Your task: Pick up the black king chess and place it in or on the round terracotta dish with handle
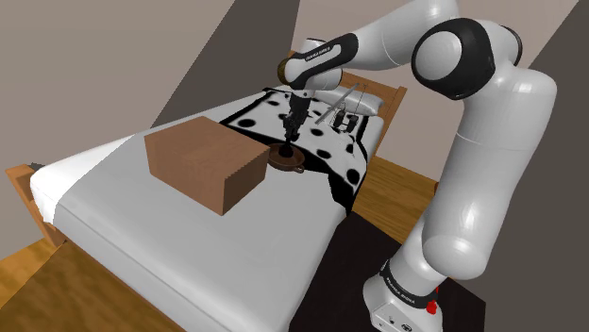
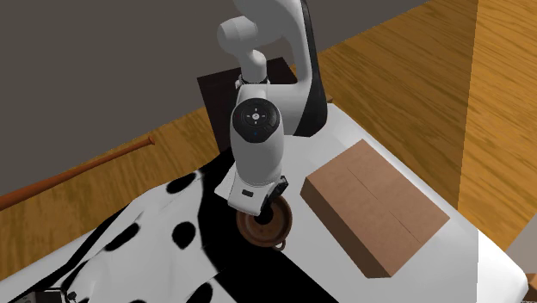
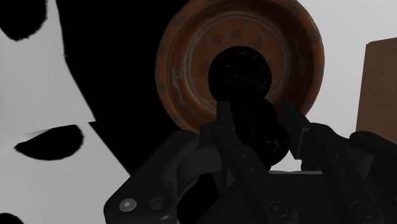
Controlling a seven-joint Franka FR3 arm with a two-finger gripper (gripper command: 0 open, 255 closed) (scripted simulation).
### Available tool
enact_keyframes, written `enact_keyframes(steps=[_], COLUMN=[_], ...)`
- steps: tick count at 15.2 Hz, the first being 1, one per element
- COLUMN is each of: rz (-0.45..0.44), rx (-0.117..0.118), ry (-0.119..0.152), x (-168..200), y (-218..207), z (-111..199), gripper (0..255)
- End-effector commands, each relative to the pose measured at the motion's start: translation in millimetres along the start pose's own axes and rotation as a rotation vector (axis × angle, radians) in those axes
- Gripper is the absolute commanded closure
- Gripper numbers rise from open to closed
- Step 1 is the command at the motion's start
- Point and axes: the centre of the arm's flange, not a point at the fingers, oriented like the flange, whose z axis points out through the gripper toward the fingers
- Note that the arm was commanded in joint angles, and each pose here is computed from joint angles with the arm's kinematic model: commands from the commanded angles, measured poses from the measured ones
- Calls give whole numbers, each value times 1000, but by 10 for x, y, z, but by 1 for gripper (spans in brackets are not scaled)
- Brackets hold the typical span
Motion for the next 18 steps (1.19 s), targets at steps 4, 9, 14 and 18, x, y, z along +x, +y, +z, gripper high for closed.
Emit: enact_keyframes(steps=[4, 9, 14, 18], rz=[0, 0, 0, 0], rx=[0, 0, 0, 0], ry=[0, 0, 0, 0], x=[0, 0, 0, 0], y=[0, 0, 0, 0], z=[0, -264, -500, -500], gripper=[0, 0, 0, 0])
